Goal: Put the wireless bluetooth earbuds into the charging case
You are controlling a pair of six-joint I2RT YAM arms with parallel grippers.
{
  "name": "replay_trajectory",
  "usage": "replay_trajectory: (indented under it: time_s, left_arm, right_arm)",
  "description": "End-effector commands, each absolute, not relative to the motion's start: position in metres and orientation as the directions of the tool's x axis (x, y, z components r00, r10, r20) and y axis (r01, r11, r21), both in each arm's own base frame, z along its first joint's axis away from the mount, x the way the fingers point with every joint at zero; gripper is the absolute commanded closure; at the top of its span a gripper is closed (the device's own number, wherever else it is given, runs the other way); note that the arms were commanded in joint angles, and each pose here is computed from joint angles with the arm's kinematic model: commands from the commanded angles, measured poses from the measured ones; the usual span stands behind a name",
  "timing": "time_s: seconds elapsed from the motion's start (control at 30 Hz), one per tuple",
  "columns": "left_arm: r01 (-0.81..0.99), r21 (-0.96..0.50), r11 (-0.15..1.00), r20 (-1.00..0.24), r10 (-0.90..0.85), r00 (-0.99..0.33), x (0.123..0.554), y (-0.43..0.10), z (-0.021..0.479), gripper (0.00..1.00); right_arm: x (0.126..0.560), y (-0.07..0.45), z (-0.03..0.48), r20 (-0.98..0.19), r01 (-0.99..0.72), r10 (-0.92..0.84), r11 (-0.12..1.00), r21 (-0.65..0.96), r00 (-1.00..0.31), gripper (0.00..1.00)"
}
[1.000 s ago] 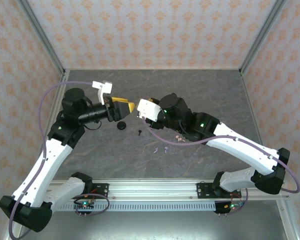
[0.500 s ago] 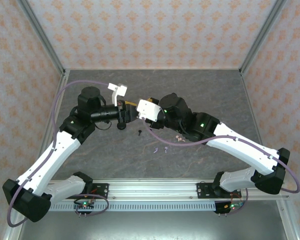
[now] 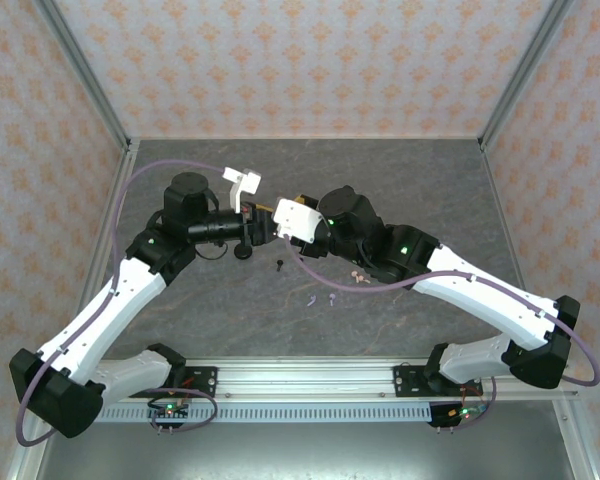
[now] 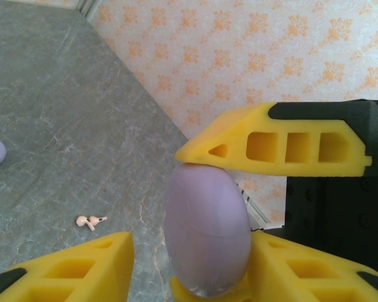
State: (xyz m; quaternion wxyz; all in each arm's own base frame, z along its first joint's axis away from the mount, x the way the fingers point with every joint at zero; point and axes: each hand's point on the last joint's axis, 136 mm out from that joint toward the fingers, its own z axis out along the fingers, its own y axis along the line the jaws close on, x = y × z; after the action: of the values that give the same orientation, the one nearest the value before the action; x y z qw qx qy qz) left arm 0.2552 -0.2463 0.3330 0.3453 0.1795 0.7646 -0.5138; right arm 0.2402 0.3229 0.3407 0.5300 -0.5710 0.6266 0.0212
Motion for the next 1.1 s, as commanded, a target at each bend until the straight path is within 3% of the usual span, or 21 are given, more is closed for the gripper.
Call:
replay_trajectory:
  time_s: [0.0, 0.3, 0.4, 0.7, 0.8, 1.07]
  left_arm:
    - [0.657, -0.64, 0.398, -0.729, -0.047, -0.683, 0.252, -0.252, 0.33, 0.53]
    - [0.67, -0.621, 0.407, -0.737, -0.011, -0.676, 0.249, -0.253, 0.327, 0.72]
    - [0.678, -0.606, 0.416, -0.75, -0.017, -0.661, 0.249, -0.251, 0.33, 0.76]
    - [0.726, -0.485, 0.488, -0.851, -0.071, -0.521, 0.257, -0.237, 0.343, 0.87]
    - [0.756, -0.428, 0.495, -0.889, -0.08, -0.451, 0.258, -0.235, 0.347, 0.89]
    - [0.844, -0.259, 0.469, -0.955, 0.004, -0.296, 0.249, -0.241, 0.344, 0.94]
  right_arm:
    - [0.239, 0.322, 0.357, -0.714, -0.721, -0.66, 0.374, -0.584, 0.236, 0.59]
    - [0.243, 0.319, 0.355, -0.717, -0.729, -0.67, 0.393, -0.561, 0.191, 0.55]
    - [0.244, 0.312, 0.353, -0.739, -0.751, -0.659, 0.416, -0.513, 0.14, 0.48]
    - [0.223, 0.284, 0.33, -0.812, -0.862, -0.58, 0.442, -0.246, -0.066, 0.12]
    - [0.211, 0.275, 0.33, -0.859, -0.889, -0.492, 0.444, -0.11, -0.14, 0.01]
    - [0.232, 0.261, 0.356, -0.942, -0.821, -0.043, 0.504, 0.266, -0.332, 0.01]
